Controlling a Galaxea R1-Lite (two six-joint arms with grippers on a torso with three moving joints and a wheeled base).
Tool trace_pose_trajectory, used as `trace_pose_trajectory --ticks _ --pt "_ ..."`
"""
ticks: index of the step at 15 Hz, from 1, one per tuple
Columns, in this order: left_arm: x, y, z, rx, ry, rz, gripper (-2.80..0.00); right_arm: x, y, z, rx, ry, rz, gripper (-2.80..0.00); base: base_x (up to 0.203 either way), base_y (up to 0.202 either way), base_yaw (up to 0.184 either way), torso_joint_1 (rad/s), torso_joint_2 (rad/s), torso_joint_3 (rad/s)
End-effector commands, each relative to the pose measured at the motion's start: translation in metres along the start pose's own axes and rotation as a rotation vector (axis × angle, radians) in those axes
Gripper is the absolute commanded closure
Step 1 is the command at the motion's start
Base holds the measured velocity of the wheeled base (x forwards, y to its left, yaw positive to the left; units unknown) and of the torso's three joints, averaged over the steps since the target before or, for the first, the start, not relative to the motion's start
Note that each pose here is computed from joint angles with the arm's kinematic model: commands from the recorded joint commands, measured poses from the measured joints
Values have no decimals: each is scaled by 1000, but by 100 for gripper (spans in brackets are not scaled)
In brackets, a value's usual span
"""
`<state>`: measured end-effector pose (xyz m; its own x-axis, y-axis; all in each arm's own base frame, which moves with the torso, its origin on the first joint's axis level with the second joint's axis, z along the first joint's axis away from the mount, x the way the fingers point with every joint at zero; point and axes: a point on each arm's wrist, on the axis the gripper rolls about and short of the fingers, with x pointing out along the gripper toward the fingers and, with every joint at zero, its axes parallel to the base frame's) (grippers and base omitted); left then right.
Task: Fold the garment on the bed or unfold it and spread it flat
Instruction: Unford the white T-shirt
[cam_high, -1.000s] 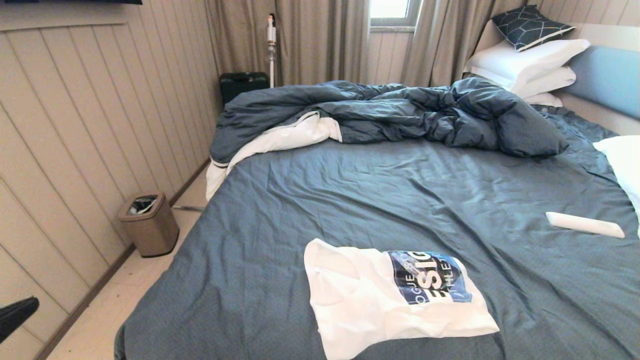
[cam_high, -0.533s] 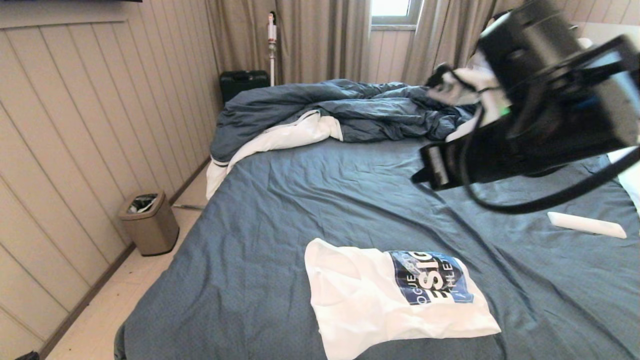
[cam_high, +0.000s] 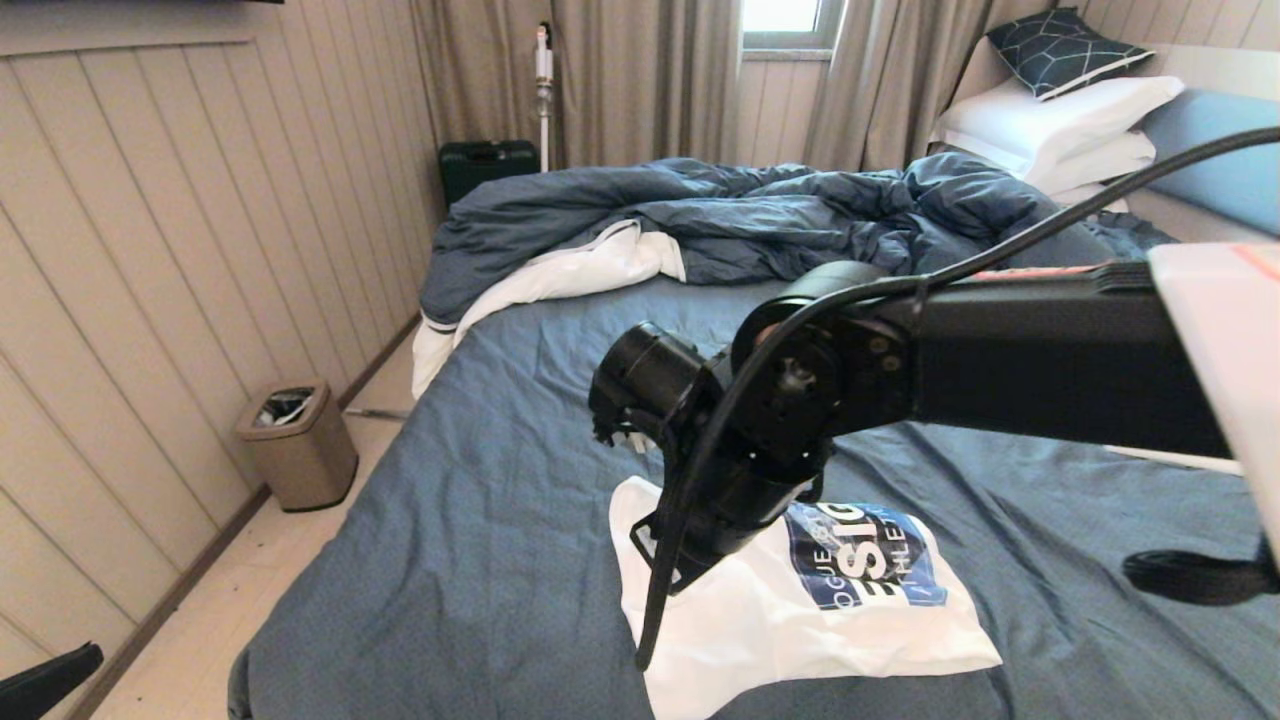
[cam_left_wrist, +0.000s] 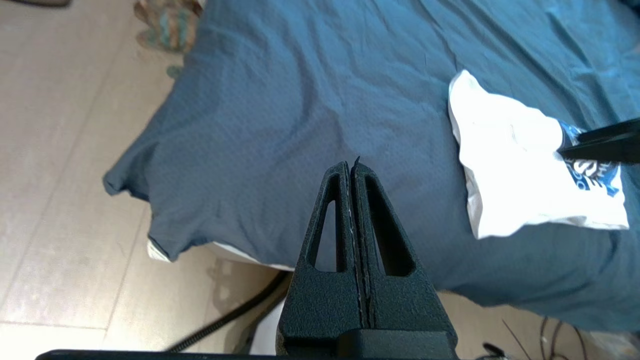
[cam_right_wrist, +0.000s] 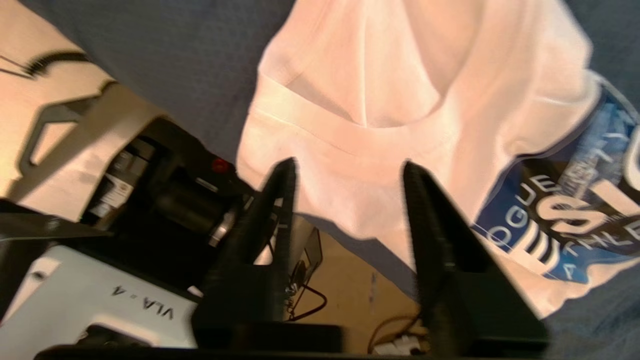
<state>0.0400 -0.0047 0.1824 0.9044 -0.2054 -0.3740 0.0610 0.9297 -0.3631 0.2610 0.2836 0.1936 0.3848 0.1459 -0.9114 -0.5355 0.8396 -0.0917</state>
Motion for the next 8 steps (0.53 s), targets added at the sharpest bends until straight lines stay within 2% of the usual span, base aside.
trace_pose_trajectory --ticks 1,4,8 --pt "5 1 1 -8 26 4 0 26 7 0 -15 63 -19 -280 0 0 0 0 0 0" --pt "8 0 3 -7 25 -3 0 53 17 0 -41 97 -74 -280 0 0 0 0 0 0" --pt "9 0 3 -7 30 -30 0 74 26 6 -43 51 -82 -280 0 0 0 0 0 0"
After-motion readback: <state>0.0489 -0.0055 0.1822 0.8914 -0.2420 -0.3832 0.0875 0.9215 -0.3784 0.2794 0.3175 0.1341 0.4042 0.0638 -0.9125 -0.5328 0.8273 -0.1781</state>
